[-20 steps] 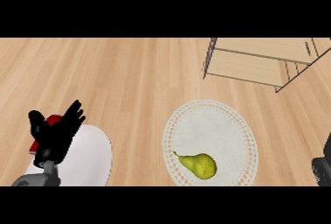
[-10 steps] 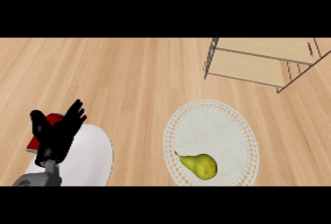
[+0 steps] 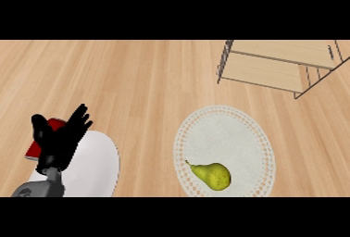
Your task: Pick the cupcake from the placemat and place it in the tiered shelf
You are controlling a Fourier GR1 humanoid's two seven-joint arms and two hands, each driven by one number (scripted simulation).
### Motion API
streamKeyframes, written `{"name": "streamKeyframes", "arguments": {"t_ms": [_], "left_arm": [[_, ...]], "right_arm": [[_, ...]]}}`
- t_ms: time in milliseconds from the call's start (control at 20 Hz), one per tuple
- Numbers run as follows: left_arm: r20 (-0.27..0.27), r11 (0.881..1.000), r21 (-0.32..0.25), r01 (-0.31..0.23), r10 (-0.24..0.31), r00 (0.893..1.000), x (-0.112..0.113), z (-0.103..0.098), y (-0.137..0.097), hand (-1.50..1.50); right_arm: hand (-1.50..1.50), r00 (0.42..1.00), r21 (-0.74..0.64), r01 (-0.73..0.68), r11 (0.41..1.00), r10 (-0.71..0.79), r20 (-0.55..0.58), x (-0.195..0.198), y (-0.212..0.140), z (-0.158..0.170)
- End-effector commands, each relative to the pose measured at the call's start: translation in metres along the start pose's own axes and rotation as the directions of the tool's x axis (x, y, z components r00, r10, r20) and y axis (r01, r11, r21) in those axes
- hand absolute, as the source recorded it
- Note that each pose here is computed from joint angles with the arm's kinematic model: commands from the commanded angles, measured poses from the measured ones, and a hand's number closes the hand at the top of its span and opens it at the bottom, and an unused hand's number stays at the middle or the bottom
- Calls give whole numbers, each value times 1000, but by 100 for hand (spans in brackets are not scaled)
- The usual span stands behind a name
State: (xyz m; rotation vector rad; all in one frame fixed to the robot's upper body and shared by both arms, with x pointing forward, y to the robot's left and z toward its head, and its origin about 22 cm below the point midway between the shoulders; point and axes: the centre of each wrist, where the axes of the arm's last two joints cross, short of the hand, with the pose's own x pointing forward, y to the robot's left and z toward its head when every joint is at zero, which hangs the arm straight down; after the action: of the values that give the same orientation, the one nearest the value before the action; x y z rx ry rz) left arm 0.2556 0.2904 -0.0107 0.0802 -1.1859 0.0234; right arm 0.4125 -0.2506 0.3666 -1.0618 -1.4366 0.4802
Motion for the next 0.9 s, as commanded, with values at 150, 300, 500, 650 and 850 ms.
{"name": "streamKeyframes", "arguments": {"t_ms": [150,300,500,650,850], "left_arm": [[-55,1000,-3,-15,15,998,-14,4,-9,0],[-60,1000,2,3,-3,998,-10,-8,-7,0],[-79,1000,2,-1,1,997,-15,-2,-9,0],[-73,1000,5,10,-9,997,-17,-2,-9,0],[-70,1000,17,1,0,998,-25,6,-4,0]], "right_arm": [[150,999,-14,-35,999,35,25,-3,39,-13],[150,1000,-35,-12,999,12,18,-25,23,-28],[150,999,-40,10,999,-9,34,-24,24,-36],[150,998,-10,4,1000,-4,67,-38,53,-34],[150,996,-7,33,999,-33,82,-32,35,-34]]}}
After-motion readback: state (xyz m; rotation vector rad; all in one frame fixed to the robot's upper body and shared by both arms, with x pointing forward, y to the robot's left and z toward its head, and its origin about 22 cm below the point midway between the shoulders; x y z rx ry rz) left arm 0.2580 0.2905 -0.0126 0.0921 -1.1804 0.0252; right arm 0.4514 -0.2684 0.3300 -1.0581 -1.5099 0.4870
